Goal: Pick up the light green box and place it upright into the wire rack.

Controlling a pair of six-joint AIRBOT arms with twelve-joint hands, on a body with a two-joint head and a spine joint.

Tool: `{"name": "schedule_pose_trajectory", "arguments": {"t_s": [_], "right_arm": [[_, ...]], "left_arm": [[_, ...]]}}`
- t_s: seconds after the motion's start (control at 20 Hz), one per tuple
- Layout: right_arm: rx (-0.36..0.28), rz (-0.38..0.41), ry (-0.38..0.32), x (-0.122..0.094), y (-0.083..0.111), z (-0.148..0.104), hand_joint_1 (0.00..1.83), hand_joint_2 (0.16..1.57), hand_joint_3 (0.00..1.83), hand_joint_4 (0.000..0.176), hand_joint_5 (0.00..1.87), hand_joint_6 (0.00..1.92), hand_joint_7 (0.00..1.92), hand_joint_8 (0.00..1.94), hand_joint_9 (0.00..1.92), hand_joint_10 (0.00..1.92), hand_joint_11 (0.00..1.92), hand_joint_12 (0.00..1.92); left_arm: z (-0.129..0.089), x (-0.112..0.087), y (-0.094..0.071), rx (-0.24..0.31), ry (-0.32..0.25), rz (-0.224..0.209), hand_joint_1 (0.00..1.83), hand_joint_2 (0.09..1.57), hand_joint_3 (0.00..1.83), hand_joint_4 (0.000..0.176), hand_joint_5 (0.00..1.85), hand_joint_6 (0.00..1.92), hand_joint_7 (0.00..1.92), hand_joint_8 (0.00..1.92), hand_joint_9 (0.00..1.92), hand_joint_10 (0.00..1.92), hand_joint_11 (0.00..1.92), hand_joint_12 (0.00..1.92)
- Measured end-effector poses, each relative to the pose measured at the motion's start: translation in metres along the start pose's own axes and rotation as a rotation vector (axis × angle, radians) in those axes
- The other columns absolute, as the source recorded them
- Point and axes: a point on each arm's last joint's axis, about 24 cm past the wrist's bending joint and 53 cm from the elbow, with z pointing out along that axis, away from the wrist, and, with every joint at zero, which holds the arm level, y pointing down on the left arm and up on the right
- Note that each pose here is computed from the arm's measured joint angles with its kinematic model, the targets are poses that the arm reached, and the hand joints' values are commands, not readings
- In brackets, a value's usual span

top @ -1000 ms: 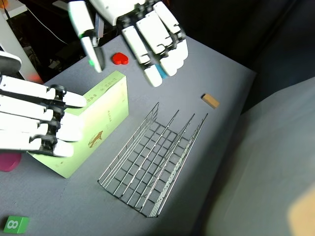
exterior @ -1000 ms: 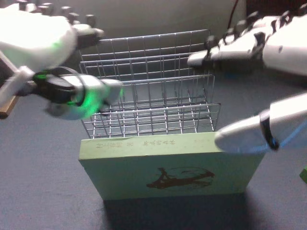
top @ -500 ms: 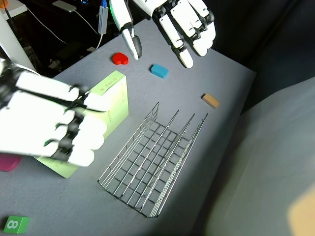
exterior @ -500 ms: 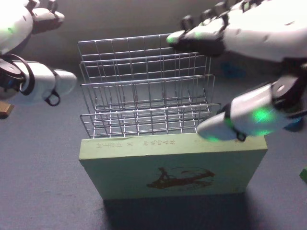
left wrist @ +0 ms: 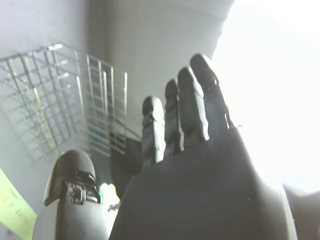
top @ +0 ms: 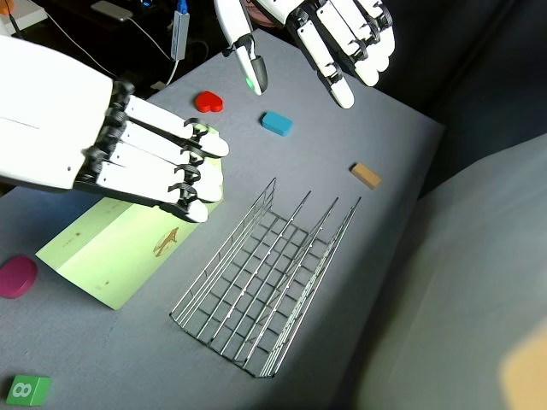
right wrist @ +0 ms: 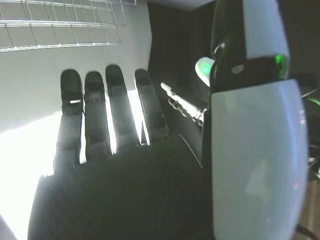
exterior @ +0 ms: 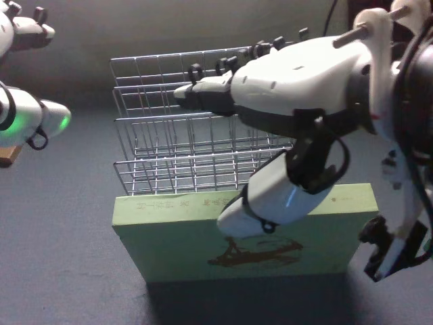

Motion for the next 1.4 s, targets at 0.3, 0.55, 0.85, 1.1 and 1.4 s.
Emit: {"name": "schedule_pose_trajectory", "arguments": {"t_s": [0.3, 0.55, 0.85, 1.1, 1.4], "right_arm": [[0.021, 0.019, 0.057, 0.017, 0.008, 0.017, 0.82, 0.87, 0.00, 0.054, 0.08, 0.00, 0.14, 0.00, 0.11, 0.00, 0.00, 0.61], [0.052, 0.022, 0.082, 0.026, 0.001, 0.035, 0.83, 0.88, 0.00, 0.054, 0.08, 0.00, 0.13, 0.00, 0.10, 0.00, 0.00, 0.59], [0.068, 0.030, 0.118, 0.041, -0.003, 0.046, 0.81, 0.87, 0.00, 0.053, 0.09, 0.01, 0.14, 0.01, 0.12, 0.01, 0.00, 0.60], [0.068, 0.007, 0.082, 0.035, -0.005, 0.049, 0.82, 0.88, 0.00, 0.040, 0.09, 0.00, 0.14, 0.01, 0.12, 0.01, 0.00, 0.60], [0.096, 0.013, 0.095, 0.042, -0.015, 0.050, 0.86, 0.91, 0.00, 0.000, 0.30, 0.02, 0.32, 0.01, 0.26, 0.02, 0.00, 0.98]], "left_arm": [[0.001, -0.003, 0.006, -0.011, 0.004, 0.019, 0.11, 1.21, 0.00, 0.100, 0.21, 0.01, 0.16, 0.00, 0.17, 0.00, 0.00, 0.57], [0.000, -0.004, 0.017, -0.013, 0.005, 0.010, 0.11, 1.21, 0.00, 0.100, 0.20, 0.00, 0.16, 0.00, 0.17, 0.00, 0.00, 0.56], [-0.002, -0.006, 0.024, -0.019, -0.003, 0.009, 0.11, 1.21, 0.00, 0.105, 0.20, 0.00, 0.16, 0.00, 0.17, 0.00, 0.00, 0.56], [-0.002, -0.009, 0.023, -0.013, -0.012, 0.002, 0.11, 1.21, 0.00, 0.106, 0.19, 0.00, 0.16, 0.00, 0.18, 0.00, 0.00, 0.57], [-0.004, -0.010, 0.017, 0.005, -0.015, 0.003, 0.11, 1.21, 0.00, 0.106, 0.18, 0.00, 0.16, 0.00, 0.17, 0.00, 0.00, 0.57]]}}
